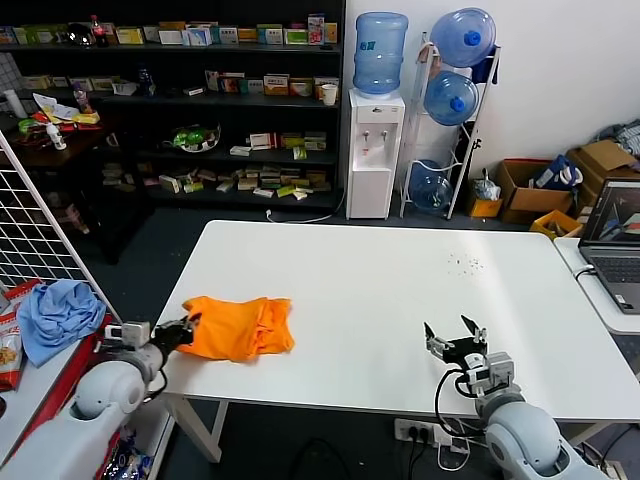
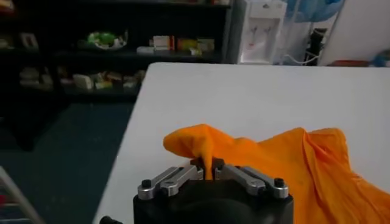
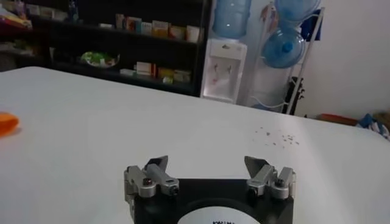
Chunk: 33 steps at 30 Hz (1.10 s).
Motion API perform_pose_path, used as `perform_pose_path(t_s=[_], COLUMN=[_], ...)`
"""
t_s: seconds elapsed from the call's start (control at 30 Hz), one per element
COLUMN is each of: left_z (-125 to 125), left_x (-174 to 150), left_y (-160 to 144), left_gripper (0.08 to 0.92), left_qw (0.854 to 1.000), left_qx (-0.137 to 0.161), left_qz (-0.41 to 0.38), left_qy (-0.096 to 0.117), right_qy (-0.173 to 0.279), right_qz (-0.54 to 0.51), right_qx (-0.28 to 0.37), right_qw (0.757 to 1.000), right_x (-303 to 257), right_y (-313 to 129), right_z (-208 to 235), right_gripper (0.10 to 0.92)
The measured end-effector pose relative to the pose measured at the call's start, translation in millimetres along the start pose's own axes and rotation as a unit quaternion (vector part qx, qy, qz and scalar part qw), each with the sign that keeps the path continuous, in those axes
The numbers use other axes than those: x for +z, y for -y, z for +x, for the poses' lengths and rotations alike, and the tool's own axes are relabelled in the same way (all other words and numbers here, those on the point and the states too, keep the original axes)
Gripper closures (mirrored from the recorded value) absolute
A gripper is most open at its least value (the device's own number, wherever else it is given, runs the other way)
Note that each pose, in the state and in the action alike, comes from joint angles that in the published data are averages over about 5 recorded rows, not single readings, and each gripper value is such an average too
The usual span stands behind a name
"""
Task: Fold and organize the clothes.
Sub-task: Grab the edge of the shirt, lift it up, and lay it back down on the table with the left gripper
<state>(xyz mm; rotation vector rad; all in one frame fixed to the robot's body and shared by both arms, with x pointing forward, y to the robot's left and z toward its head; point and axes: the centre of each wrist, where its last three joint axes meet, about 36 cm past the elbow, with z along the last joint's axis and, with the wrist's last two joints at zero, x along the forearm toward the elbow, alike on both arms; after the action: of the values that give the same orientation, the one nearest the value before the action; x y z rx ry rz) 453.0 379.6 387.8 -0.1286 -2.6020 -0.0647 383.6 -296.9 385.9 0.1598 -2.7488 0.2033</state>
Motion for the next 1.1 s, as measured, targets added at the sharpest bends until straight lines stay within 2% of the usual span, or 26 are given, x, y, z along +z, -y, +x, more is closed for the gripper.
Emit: perform_pose_path(t_s=[0.2,0.4,0.6,0.83,1.1], left_z=[8,17,30,39,31], left_x=[-8,-18,-36,-56,-40], left_y=[-42,-80,-107,-114,-81], left_gripper=[0.852,0.852,0.852,0.852,0.852], left_qw=[0.994,0.978,0.958,0.942,0.947], left_qx=[-0.077,-0.148,-0.195,-0.217,-0.194], left_qz=[-0.078,-0.148,-0.209,-0.251,-0.253], left_qy=[0.005,0.016,0.034,0.048,0.047], right_qy=[0.002,0.002,0.005,0.005,0.003], right_qz=[0.0,-0.001,-0.004,-0.007,-0.003], right_qx=[-0.006,-0.011,-0.015,-0.017,-0.014], right_qw=[1.0,1.0,1.0,1.0,1.0], right_x=[0,3,3,7,8], right_y=[-3,-6,-11,-15,-16], right_z=[0,-1,-4,-6,-2], right_gripper=[0.2,0.2,0.2,0.2,0.2])
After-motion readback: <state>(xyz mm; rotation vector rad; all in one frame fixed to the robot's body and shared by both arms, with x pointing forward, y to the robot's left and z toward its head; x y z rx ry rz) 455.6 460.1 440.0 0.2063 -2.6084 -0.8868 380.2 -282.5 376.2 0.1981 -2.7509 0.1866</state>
